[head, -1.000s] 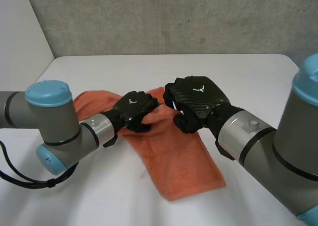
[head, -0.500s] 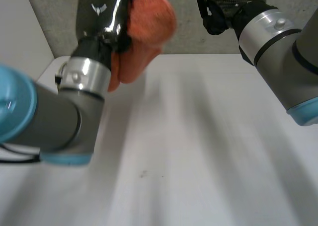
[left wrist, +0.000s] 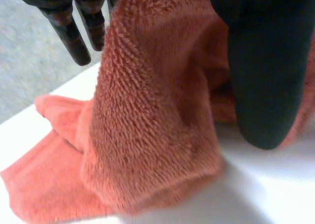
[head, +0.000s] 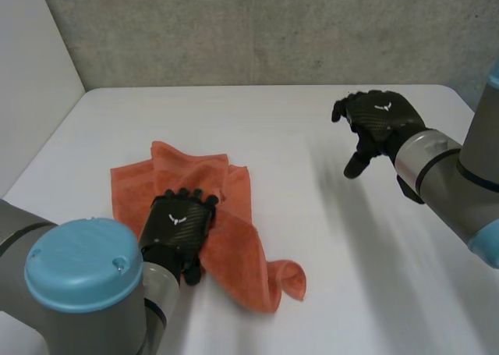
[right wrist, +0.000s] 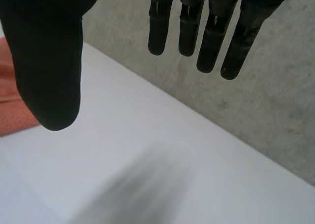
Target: Fold the laundry
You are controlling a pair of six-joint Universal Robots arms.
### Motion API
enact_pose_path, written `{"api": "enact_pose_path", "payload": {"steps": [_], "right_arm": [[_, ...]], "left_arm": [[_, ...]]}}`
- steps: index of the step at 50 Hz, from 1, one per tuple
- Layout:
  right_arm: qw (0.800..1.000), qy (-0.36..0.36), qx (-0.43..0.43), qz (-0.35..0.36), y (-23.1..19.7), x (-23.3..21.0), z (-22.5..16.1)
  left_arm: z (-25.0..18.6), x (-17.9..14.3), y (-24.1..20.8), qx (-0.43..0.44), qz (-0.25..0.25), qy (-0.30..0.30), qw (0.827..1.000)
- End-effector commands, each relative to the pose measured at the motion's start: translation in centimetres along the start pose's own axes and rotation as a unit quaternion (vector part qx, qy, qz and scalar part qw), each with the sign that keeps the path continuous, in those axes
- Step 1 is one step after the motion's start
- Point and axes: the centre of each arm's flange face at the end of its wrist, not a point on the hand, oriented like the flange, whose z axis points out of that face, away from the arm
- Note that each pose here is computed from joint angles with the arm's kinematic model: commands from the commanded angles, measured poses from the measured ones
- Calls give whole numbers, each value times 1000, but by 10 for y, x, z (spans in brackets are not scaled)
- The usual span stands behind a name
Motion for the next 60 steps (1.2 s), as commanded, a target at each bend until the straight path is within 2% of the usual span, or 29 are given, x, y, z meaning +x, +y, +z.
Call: {"api": "enact_pose_path", "payload": {"steps": [1,10,15,18,20,23,25,31,33,41,55,60], "right_arm": [[999,-8,-38,6,20,-6,-9],[997,-23,-60,29,32,-14,-36],[989,-62,-79,106,43,-27,-52],[985,-72,-85,130,46,-30,-55],[976,-88,-100,173,53,-36,-60],[968,-108,-117,194,61,-45,-66],[966,-116,-124,197,64,-49,-70],[963,-148,-133,179,75,-71,-78],[964,-154,-134,171,79,-75,-77],[967,-168,-134,137,95,-85,-67],[975,-183,-100,72,113,-99,-47],[978,-178,-95,54,118,-102,-38]], "left_arm": [[-24,-17,-42,49,-14,-10,999],[-45,-46,-86,107,-34,-18,994],[-41,-63,-98,109,-37,11,993],[-32,-75,-102,106,-40,29,993],[-14,-85,-98,93,-45,47,994],[0,-85,-91,76,-47,58,994],[26,-84,-79,45,-49,74,995],[50,-83,-61,-9,-28,85,996],[61,-81,-43,-52,-4,98,994],[78,-74,-12,-99,42,119,987],[94,-67,-1,-93,47,129,986],[106,-70,-9,-50,54,111,991]]}}
